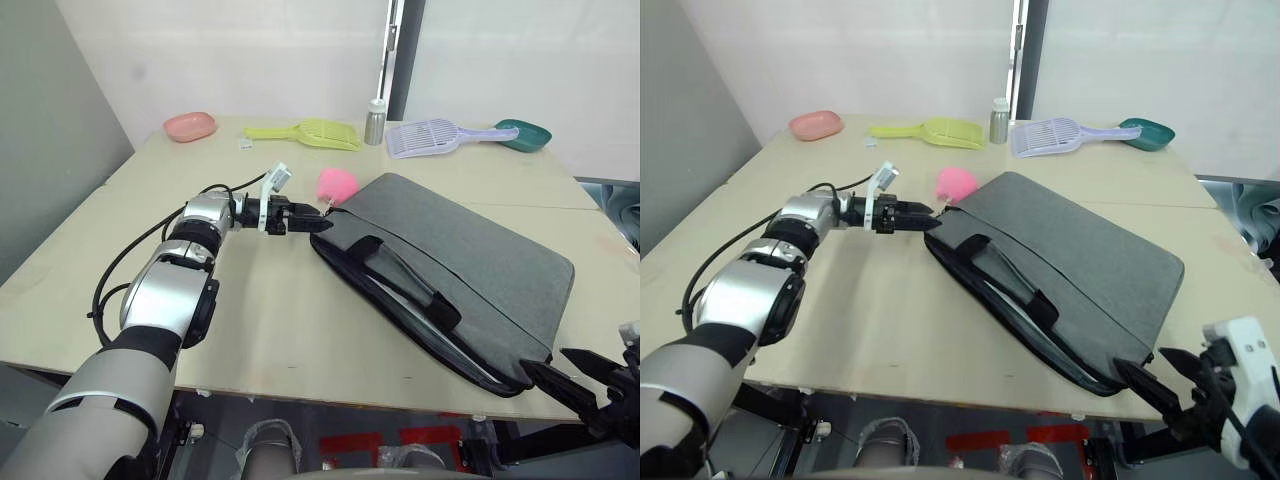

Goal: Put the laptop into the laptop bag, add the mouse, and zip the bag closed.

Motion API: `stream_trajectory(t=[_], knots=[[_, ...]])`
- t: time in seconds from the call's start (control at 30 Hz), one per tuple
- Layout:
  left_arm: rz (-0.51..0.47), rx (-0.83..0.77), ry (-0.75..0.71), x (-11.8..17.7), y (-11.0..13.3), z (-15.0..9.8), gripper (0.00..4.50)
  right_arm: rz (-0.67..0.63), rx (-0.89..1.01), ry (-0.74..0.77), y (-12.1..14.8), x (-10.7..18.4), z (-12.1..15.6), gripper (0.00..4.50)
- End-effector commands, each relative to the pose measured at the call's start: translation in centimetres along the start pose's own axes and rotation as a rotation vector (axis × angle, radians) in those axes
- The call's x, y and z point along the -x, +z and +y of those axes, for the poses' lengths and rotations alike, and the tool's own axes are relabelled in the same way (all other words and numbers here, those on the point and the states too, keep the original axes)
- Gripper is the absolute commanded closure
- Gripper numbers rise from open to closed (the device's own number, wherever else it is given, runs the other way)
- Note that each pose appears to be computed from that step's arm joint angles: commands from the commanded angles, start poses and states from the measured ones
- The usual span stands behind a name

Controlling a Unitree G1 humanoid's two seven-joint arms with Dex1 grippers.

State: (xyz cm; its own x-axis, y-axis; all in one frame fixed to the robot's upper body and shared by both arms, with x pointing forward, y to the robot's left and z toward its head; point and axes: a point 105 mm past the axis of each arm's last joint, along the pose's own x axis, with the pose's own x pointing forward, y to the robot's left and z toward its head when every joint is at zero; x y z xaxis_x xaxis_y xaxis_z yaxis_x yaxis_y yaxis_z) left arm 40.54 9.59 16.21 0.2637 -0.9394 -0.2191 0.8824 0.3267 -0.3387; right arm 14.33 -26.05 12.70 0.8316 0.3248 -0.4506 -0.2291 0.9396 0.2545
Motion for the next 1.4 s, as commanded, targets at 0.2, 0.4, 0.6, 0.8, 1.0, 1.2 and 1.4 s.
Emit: stream_trajectory(t=[0.2,0.4,0.6,0.8,1.0,1.2,1.4], knots=[[0.009,0.009,0.160,-0.4,-0.2,1.7,0.00,-0.050,-0.150,-0.021,-1.0,0.3,-0.1,0.01],[0.038,0.016,0.247,1.3,-1.0,2.9,0.00,-0.051,-0.225,-0.058,-1.9,-0.1,-0.7,0.01],[0.023,0.067,0.229,0.3,-1.5,2.6,0.00,-0.050,-0.296,-0.082,-2.4,-0.4,-1.8,0.01],[-0.026,0.175,0.272,-2.2,-3.0,2.8,0.00,-0.029,-0.409,-0.100,-3.5,-2.4,-2.4,0.01],[-0.040,0.221,0.260,-3.3,-3.5,2.5,0.55,-0.032,-0.434,-0.090,-3.4,-3.5,-2.4,0.83],[-0.051,0.230,0.219,-2.8,-2.8,2.1,2.64,-0.042,-0.452,-0.090,-3.6,-3.8,-2.6,2.90],[-0.025,0.203,0.149,-2.0,-2.6,1.5,4.47,-0.047,-0.459,-0.075,-3.7,-4.1,-2.7,4.50]])
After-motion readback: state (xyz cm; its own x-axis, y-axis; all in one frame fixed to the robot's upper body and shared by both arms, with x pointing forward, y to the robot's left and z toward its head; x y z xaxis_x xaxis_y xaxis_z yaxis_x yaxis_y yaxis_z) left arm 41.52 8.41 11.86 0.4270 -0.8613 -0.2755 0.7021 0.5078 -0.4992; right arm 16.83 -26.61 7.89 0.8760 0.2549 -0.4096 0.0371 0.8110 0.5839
